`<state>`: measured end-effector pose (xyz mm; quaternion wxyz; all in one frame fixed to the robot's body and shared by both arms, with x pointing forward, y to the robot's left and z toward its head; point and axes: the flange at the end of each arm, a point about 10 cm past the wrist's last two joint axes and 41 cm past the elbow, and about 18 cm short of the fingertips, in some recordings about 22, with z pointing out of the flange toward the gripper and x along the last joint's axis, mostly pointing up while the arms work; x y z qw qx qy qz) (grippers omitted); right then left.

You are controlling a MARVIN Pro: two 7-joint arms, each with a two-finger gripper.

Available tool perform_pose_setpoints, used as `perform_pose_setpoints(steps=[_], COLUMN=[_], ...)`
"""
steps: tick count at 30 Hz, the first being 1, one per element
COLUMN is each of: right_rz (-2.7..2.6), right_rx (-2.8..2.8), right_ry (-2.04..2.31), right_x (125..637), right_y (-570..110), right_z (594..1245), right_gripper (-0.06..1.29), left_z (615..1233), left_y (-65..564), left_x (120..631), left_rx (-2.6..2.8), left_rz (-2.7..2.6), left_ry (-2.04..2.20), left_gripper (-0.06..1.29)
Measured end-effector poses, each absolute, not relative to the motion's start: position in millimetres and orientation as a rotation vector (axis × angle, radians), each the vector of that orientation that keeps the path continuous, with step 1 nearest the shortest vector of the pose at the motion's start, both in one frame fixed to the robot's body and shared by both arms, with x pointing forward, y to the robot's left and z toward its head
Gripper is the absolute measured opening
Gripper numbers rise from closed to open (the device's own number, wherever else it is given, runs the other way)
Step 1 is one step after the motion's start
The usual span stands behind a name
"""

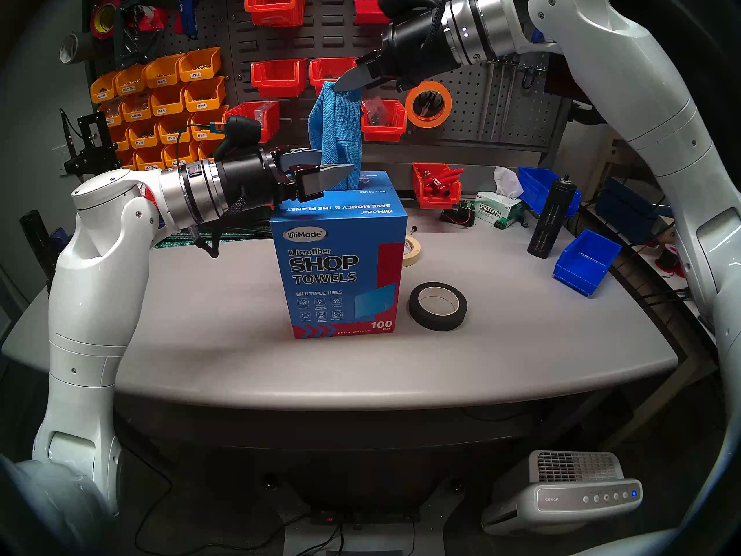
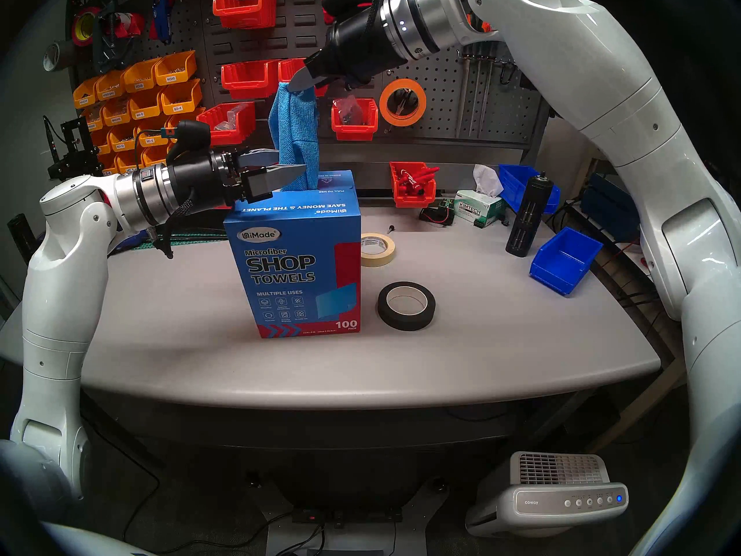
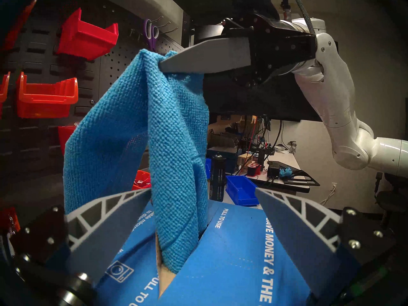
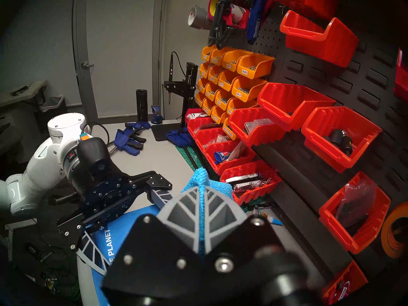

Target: Take out a shop towel

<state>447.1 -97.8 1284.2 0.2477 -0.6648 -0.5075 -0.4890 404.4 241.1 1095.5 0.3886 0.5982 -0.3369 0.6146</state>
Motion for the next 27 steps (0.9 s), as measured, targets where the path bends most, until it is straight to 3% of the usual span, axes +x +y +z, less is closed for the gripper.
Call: perform_pose_setpoints(steps=[18, 19, 20, 21, 22, 27], right_rz=[-1.332, -1.332, -1.332, -1.332, -1.332, -1.332], right_rx=[-1.817, -1.817, -1.817, -1.817, -1.817, -1.818], right_ry=[-1.375, -1.374, -1.374, -1.373, -1.373, -1.368], right_x=[447.1, 447.0, 446.9, 446.8, 446.8, 447.1], right_y=[-101.7, -102.1, -102.3, -102.5, -102.7, -103.5], right_z=[1283.9, 1283.9, 1283.9, 1283.8, 1283.8, 1283.4], right_gripper=[-0.04, -0.04, -0.04, -0.04, -0.04, -0.04], left_z=[1092.3, 1092.2, 1092.0, 1092.0, 1091.9, 1091.5], left_y=[228.7, 228.2, 227.9, 227.6, 227.3, 228.9], left_x=[410.5, 410.4, 410.3, 410.2, 410.1, 409.1], left_rx=[1.487, 1.482, 1.48, 1.477, 1.475, 1.468], left_rz=[1.567, 1.566, 1.565, 1.565, 1.565, 1.574], left_ry=[-0.825, -0.828, -0.829, -0.831, -0.833, -0.842], left_gripper=[1.23, 1.02, 0.68, 0.16, -0.01, -0.02])
